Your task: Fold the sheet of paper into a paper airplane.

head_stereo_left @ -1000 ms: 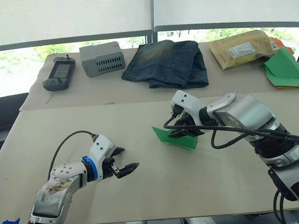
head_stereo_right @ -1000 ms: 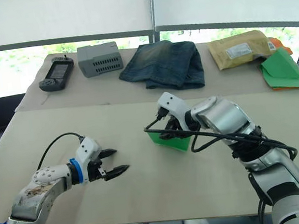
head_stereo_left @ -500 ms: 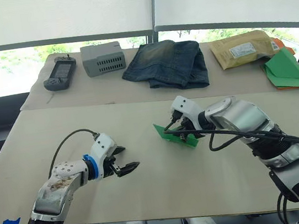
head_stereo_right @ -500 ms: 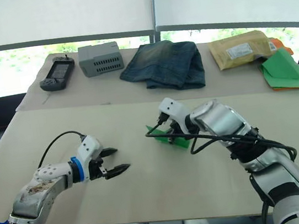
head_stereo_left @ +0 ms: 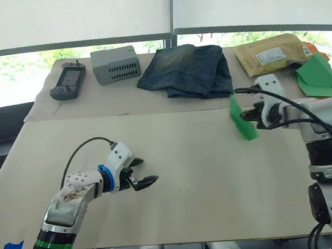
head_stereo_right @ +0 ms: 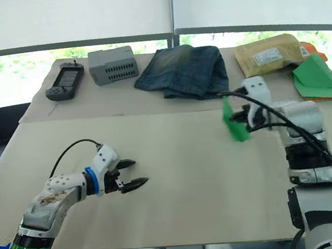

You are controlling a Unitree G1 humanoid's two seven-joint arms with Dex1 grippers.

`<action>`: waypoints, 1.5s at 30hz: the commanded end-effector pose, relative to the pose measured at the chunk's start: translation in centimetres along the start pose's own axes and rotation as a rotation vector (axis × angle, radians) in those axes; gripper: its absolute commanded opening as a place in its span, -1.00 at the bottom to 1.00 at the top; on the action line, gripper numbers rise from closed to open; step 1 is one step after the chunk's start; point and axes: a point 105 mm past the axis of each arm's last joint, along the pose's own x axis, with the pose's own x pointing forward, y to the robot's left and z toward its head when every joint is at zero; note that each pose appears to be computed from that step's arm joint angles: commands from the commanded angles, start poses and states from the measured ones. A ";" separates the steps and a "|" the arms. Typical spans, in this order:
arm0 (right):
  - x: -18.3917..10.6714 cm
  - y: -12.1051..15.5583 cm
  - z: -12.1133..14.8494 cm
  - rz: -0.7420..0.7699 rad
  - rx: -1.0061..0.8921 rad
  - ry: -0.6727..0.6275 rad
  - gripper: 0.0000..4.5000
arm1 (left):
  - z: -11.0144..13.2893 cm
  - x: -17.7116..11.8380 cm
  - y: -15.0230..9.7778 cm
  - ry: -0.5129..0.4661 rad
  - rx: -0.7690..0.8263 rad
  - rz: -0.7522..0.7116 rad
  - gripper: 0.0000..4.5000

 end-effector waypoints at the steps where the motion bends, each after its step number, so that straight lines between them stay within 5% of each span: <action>1: -1.1 -4.1 2.3 -0.146 -0.003 -0.078 -0.99 | -0.5 0.8 -0.3 0.021 0.017 -0.021 1.00; 19: 1.1 -6.1 -0.8 -0.024 -0.090 0.067 -0.99 | -0.8 0.8 -0.3 -0.002 0.015 -0.001 1.00; 28: -3.4 -5.4 4.3 0.003 -0.194 -0.044 0.35 | 1.5 -0.6 0.5 -0.101 0.000 -0.010 1.00; 32: -5.7 -1.8 6.2 0.142 -0.415 -0.179 0.98 | 3.2 -2.1 1.2 -0.194 -0.026 0.004 1.00; 36: -8.1 4.5 5.0 0.469 -0.494 -0.337 0.98 | 2.6 -4.6 1.8 -0.226 -0.047 0.033 1.00; 43: -10.4 8.9 -1.2 0.640 -0.497 -0.448 0.98 | -0.5 -8.0 2.3 -0.183 -0.042 0.204 1.00; 45: -10.4 10.6 -4.1 0.689 -0.625 -0.474 0.98 | -1.3 -8.9 2.0 -0.173 -0.024 0.225 1.00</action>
